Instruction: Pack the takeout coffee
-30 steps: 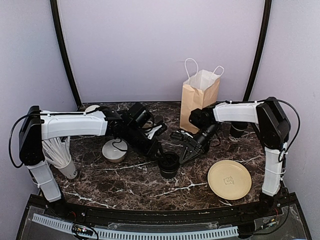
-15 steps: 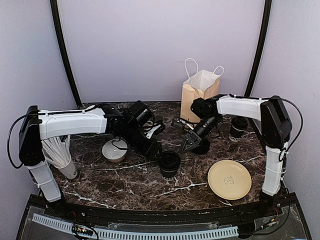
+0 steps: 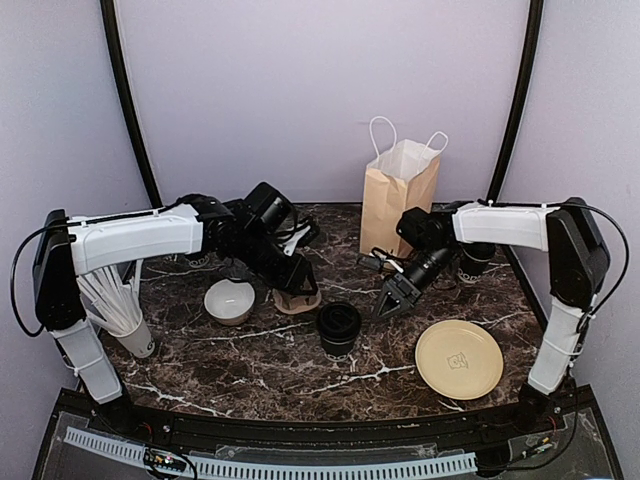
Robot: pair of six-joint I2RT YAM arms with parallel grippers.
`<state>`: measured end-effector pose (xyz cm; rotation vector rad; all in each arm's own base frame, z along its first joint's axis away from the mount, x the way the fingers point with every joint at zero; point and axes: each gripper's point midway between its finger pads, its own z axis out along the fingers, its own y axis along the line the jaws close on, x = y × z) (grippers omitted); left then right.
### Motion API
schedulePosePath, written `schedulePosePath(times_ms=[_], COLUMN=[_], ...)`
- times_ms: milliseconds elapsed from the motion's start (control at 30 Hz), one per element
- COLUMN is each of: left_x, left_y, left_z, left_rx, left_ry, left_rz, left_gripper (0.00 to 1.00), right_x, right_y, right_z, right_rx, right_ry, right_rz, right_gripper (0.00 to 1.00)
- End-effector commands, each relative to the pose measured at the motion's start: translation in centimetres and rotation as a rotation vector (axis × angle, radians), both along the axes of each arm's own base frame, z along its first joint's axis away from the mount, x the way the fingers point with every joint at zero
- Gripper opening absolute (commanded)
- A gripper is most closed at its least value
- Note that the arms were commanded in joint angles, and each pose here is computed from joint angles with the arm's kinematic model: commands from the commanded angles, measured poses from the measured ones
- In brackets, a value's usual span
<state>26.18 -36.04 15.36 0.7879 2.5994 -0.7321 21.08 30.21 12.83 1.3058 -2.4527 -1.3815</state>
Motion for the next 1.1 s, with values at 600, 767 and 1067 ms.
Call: schedulePosePath(times_ms=[600, 767, 1067], left_x=[0.0, -0.4, -0.1], left_y=[1.2, 1.4, 0.8], left_z=[1.2, 1.0, 0.8], left_rx=[-0.037, -0.041, -0.081], left_ry=[-0.056, -0.048, -0.008], left_rz=[0.024, 0.023, 0.063], left_gripper=[0.49, 0.50, 0.45], right_x=[4.4, 5.9, 5.4], right_y=[3.8, 3.7, 1.9], right_z=[-0.8, -0.4, 1.2], right_rx=[0.040, 0.038, 0.031], right_ry=[0.063, 0.028, -0.025], right_rz=[0.010, -0.010, -0.038], right_gripper=[0.33, 0.33, 0.45])
